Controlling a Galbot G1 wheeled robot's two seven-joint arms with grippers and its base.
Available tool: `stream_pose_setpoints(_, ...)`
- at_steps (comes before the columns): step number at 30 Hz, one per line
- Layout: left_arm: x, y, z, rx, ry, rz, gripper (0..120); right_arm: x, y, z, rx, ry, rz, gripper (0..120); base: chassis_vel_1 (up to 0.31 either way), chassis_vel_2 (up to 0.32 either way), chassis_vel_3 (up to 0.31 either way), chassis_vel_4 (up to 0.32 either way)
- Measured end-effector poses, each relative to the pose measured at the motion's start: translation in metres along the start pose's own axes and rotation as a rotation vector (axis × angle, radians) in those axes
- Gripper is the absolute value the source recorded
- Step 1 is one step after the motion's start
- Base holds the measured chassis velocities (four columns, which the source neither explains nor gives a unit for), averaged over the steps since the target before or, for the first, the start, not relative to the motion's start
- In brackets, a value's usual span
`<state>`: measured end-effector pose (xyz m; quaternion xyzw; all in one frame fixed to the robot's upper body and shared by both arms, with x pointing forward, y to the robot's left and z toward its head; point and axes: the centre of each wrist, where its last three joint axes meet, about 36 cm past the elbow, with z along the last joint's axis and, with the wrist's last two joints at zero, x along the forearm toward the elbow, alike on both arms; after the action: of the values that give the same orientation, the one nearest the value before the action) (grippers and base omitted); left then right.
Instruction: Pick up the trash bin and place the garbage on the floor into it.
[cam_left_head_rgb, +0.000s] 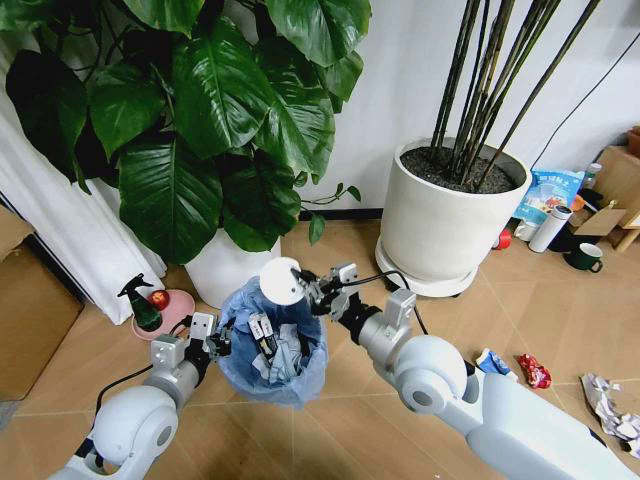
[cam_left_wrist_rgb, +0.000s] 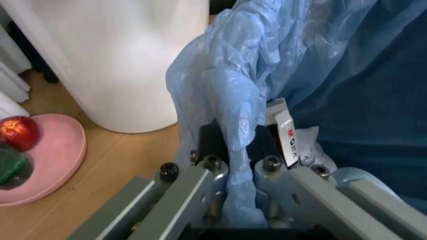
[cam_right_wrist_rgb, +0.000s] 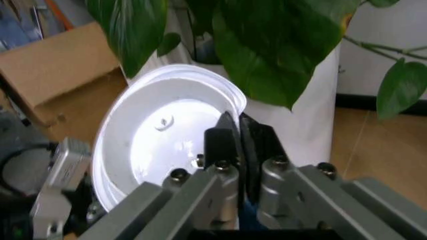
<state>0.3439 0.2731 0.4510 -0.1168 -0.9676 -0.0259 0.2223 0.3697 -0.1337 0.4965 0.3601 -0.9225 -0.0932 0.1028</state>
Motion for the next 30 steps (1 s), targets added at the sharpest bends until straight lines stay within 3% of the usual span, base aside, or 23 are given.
stream_pose_setpoints(4, -0.002, 0.001, -0.001, 0.003, -0.002, -0.002, 0, 0.001, 0.006, 0.004, -0.001, 0.023, -0.006, 22, 0.000, 0.000, 0.000, 0.000)
stream_pose_setpoints(9, -0.003, 0.002, -0.001, 0.005, -0.003, -0.001, 0, -0.001, 0.007, 0.007, 0.001, 0.034, -0.010, 35, 0.000, 0.000, 0.000, 0.000)
stream_pose_setpoints(15, -0.004, 0.004, -0.002, 0.007, -0.005, -0.001, 0, -0.003, 0.007, 0.012, -0.007, 0.048, -0.005, 62, 0.000, 0.000, 0.000, 0.000)
stream_pose_setpoints(19, -0.004, 0.004, -0.002, 0.008, -0.006, -0.001, 0, -0.003, 0.007, 0.013, -0.012, 0.048, 0.001, 73, 0.000, 0.000, 0.000, 0.000)
stream_pose_setpoints(25, -0.003, 0.004, 0.001, 0.015, -0.004, -0.010, 0, 0.003, -0.005, 0.010, -0.010, 0.013, 0.092, 98, 0.000, 0.000, 0.000, 0.000)
stream_pose_setpoints(30, 0.000, 0.004, 0.004, 0.025, -0.004, -0.025, 0, 0.014, -0.021, 0.009, 0.054, -0.019, 0.181, 100, 0.000, 0.000, 0.000, 0.000)
